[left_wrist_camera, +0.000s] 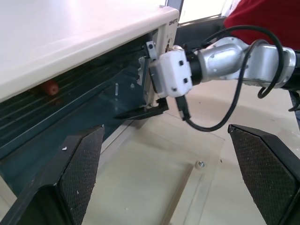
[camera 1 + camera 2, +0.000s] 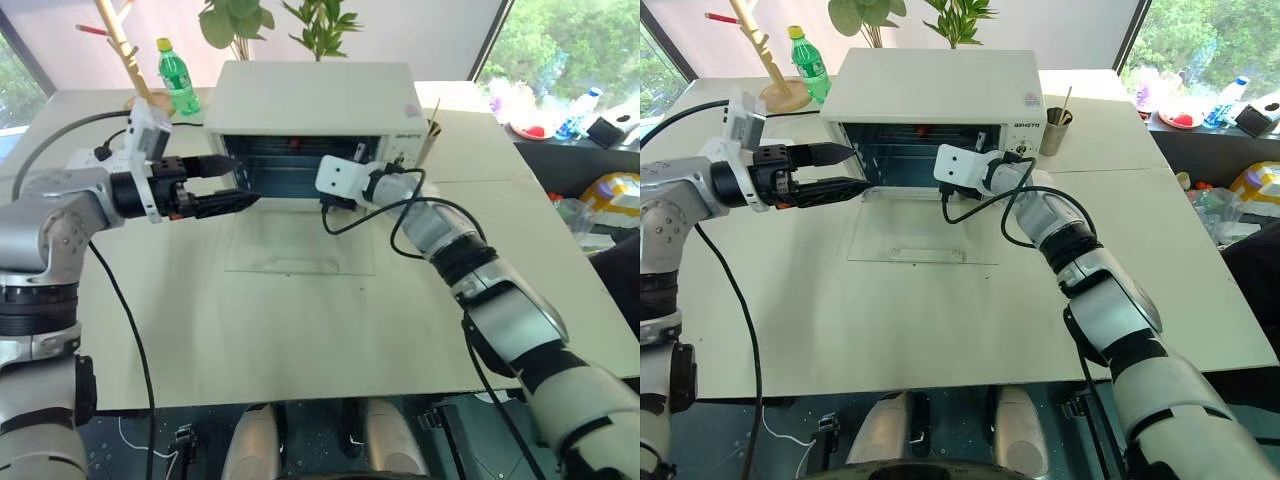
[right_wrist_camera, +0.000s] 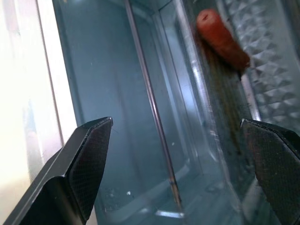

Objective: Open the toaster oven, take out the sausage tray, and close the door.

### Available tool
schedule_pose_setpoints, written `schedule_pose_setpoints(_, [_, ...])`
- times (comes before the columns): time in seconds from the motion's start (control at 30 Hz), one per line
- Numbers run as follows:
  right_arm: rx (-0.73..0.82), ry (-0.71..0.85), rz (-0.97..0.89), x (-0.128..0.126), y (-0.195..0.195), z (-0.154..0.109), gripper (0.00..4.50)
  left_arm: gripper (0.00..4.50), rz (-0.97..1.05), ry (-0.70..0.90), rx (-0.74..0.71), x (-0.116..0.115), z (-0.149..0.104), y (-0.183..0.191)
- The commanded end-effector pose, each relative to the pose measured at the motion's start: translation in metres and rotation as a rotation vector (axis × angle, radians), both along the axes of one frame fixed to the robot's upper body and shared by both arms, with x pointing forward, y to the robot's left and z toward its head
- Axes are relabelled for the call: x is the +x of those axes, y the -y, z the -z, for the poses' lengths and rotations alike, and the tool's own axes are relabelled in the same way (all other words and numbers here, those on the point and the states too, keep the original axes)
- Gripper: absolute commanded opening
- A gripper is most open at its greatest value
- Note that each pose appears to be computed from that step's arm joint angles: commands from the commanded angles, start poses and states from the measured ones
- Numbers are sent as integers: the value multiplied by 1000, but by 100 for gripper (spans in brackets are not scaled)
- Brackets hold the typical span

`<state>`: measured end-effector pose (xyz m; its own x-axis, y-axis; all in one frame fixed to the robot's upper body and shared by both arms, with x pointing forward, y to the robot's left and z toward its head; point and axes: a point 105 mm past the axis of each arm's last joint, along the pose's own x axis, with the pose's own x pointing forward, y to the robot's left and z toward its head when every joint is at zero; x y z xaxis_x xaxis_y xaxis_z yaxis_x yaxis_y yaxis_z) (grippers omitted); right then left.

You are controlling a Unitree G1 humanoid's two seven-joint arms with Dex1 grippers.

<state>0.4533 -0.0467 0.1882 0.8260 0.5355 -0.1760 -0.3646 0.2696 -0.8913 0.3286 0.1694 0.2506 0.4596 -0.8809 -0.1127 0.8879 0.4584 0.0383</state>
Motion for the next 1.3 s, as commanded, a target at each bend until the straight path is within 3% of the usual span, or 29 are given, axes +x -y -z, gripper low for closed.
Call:
schedule_pose_setpoints(0.03, [-12, 112, 11, 9, -8, -27, 450, 447, 2, 51, 4, 0, -11, 0])
schedule_pose_setpoints(0.2, [-43, 149, 57, 17, -7, -28, 450, 447, 7, 57, -3, 3, -11, 4])
schedule_pose_setpoints(0.23, [-43, 152, 62, 18, -7, -28, 424, 449, 8, 58, -3, 3, -12, 5])
schedule_pose_setpoints(0.3, [-46, 161, 68, 19, -6, -29, 364, 450, 9, 60, -4, 3, -12, 5])
schedule_pose_setpoints(0.5, [-39, 175, 52, 18, -11, -30, 59, 450, -2, 59, -4, 7, -12, 1])
schedule_pose_setpoints(0.7, [-41, 169, 44, 17, -13, -26, 59, 450, -9, 55, -6, 13, -11, 0])
schedule_pose_setpoints(0.77, [-43, 166, 38, 16, -13, -24, 4, 450, -12, 51, -6, 18, -11, -1])
schedule_pose_setpoints(1.3, [-28, 198, -84, -6, -34, -23, 2, 450, 1, 37, 38, 52, -10, -3])
